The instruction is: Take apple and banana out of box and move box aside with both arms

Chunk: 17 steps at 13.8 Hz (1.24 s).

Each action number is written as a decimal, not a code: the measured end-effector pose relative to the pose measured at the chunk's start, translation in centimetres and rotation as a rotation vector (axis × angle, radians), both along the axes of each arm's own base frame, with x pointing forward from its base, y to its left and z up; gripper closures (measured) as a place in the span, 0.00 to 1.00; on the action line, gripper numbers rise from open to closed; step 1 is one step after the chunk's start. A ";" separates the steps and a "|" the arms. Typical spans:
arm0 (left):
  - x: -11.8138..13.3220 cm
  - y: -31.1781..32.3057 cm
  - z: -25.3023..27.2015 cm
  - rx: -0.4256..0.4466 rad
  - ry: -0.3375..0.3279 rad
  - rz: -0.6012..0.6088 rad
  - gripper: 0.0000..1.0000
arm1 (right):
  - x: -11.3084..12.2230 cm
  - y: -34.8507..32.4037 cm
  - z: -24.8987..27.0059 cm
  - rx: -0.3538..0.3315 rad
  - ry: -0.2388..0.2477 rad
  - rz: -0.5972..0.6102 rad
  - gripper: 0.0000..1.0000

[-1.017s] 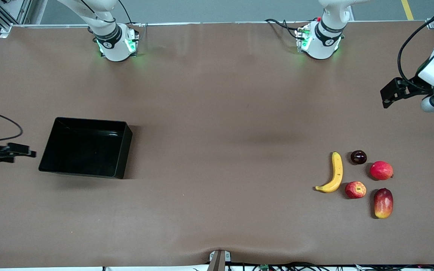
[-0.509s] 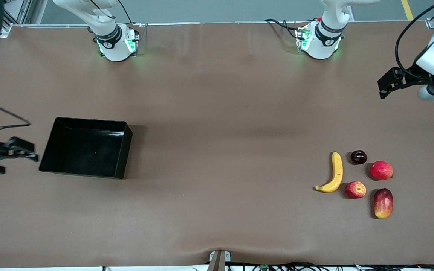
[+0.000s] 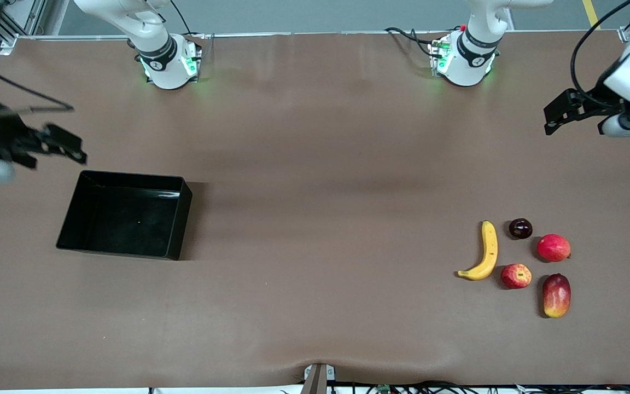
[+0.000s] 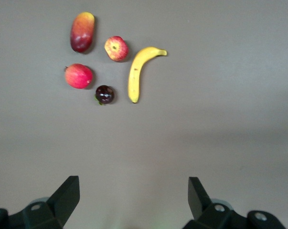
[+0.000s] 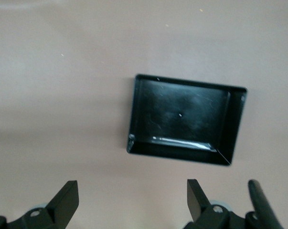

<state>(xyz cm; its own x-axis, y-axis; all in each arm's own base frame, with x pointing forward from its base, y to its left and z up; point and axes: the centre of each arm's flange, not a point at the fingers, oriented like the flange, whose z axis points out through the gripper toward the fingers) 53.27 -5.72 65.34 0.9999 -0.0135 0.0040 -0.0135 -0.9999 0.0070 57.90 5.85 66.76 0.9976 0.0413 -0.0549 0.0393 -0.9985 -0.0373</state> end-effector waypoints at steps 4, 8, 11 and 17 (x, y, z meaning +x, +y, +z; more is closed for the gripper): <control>-0.1 -0.9 -0.3 -0.010 0.008 -0.024 0.00 | -2.3 -2.7 -2.9 -0.027 0.005 -0.039 0.00; -0.2 -1.3 -0.7 -0.007 0.016 -0.030 0.00 | -2.5 -6.9 -4.5 -0.017 -0.021 0.068 0.00; -0.2 -1.9 -0.9 -0.004 0.020 -0.040 0.00 | -3.3 -9.9 -4.6 -0.006 0.017 0.121 0.00; -0.3 -2.4 -1.2 0.007 0.026 -0.049 0.00 | -4.3 -10.7 -3.4 -0.001 0.009 0.107 0.00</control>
